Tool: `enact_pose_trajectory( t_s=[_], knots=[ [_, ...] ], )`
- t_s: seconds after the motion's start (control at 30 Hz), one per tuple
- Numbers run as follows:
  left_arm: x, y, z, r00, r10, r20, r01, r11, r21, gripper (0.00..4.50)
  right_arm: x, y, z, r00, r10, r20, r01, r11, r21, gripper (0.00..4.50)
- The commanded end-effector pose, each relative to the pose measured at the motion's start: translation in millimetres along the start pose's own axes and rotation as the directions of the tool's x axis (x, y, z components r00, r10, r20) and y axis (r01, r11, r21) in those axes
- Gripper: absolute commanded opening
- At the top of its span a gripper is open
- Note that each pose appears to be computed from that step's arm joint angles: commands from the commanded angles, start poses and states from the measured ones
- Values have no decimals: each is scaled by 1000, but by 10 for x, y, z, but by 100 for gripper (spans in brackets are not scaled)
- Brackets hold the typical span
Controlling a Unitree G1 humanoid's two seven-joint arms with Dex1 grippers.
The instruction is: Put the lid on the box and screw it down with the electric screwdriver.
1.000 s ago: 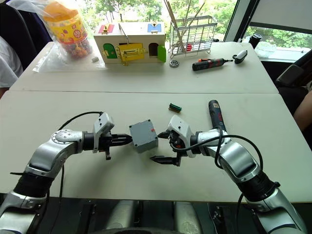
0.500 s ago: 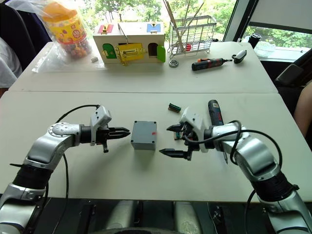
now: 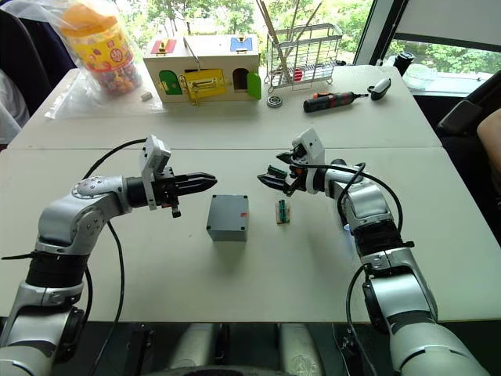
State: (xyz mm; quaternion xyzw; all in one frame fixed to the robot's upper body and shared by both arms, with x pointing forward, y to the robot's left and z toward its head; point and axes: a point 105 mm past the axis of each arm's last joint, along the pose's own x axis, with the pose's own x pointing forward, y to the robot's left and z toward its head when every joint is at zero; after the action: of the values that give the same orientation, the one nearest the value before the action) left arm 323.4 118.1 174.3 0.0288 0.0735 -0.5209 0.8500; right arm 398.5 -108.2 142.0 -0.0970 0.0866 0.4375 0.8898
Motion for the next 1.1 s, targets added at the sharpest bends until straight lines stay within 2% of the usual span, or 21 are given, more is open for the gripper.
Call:
enact_pose_trajectory(
  t_s=[0.03, 0.1, 0.77, 0.87, 0.97, 1.0, 1.1],
  knots=[
    [-12, -72, 50, 1000, -15, 2, 15, 999, 36, 45, 51, -76, 94, 999, -21, 34, 22, 999, -36, 340],
    [-17, -65, 26, 1000, -8, -3, 9, 999, 32, 45, 83, -88, 88, 999, -22, 34, 24, 999, -34, 268],
    [54, -94, -65, 1000, -7, -28, 8, 1000, 31, 45, 240, -171, 83, 998, -47, 41, 47, 999, -5, 268],
    [78, -117, -53, 1000, -9, -25, 10, 999, 30, 45, 258, -161, 66, 999, -45, 26, 45, 999, -24, 185],
    [78, -119, -53, 1000, -7, -25, 8, 1000, 30, 45, 268, -159, 39, 999, -49, 17, 50, 998, -33, 33],
    [77, -119, -55, 1000, -6, -26, 7, 1000, 29, 45, 269, -160, 38, 999, -51, 18, 51, 998, -32, 6],
    [78, -123, -56, 1000, -5, -25, 6, 1000, 28, 45, 268, -162, 40, 998, -53, 22, 53, 998, -30, 6]
  ],
)
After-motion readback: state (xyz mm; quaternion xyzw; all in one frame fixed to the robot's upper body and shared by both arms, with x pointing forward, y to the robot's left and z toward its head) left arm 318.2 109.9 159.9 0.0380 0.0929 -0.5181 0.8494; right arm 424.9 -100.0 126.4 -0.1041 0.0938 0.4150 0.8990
